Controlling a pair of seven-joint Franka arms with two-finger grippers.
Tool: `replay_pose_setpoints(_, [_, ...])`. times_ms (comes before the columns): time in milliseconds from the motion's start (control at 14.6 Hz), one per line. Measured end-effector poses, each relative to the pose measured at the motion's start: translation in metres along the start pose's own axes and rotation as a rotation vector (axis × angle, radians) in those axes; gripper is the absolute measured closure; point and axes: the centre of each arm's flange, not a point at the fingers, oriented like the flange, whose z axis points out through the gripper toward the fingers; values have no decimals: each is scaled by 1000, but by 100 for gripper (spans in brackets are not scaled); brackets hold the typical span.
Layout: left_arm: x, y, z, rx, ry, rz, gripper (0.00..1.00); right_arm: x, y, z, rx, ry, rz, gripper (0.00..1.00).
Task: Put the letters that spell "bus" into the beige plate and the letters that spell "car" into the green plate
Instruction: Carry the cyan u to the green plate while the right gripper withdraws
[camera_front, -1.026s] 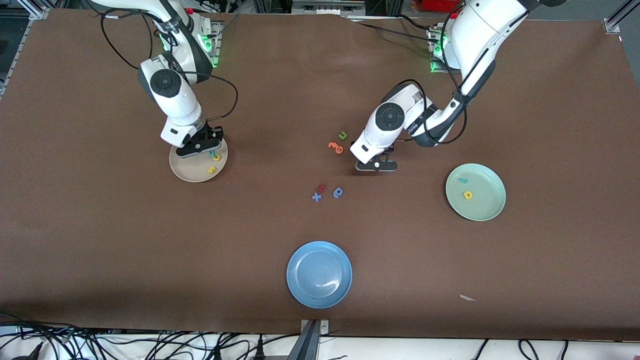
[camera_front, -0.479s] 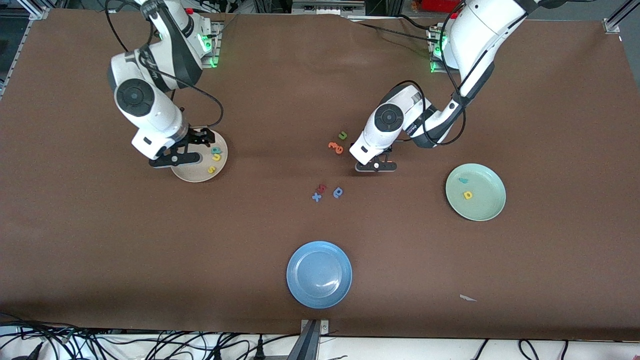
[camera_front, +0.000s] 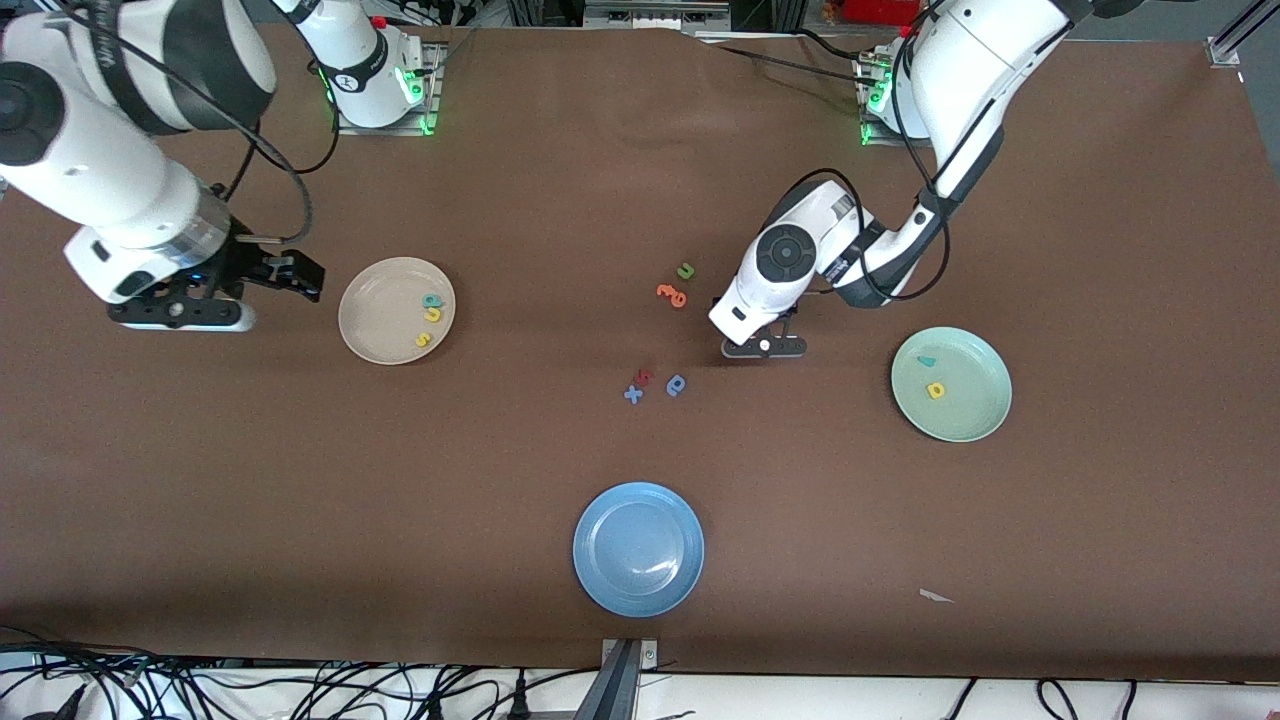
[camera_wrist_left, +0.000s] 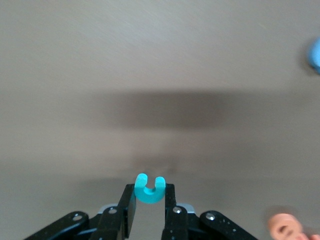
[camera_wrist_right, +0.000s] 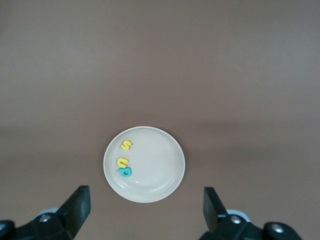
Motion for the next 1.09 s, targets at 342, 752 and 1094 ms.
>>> replay_pose_setpoints(342, [70, -131, -43, 16, -86, 123, 73, 0, 45, -86, 18, 49, -3, 0])
replay_pose_setpoints(752, [93, -240, -44, 47, -118, 94, 73, 13, 56, -75, 17, 22, 17, 0])
replay_pose_setpoints(1094, [106, -290, -56, 23, -93, 27, 39, 26, 62, -52, 16, -3, 28, 0])
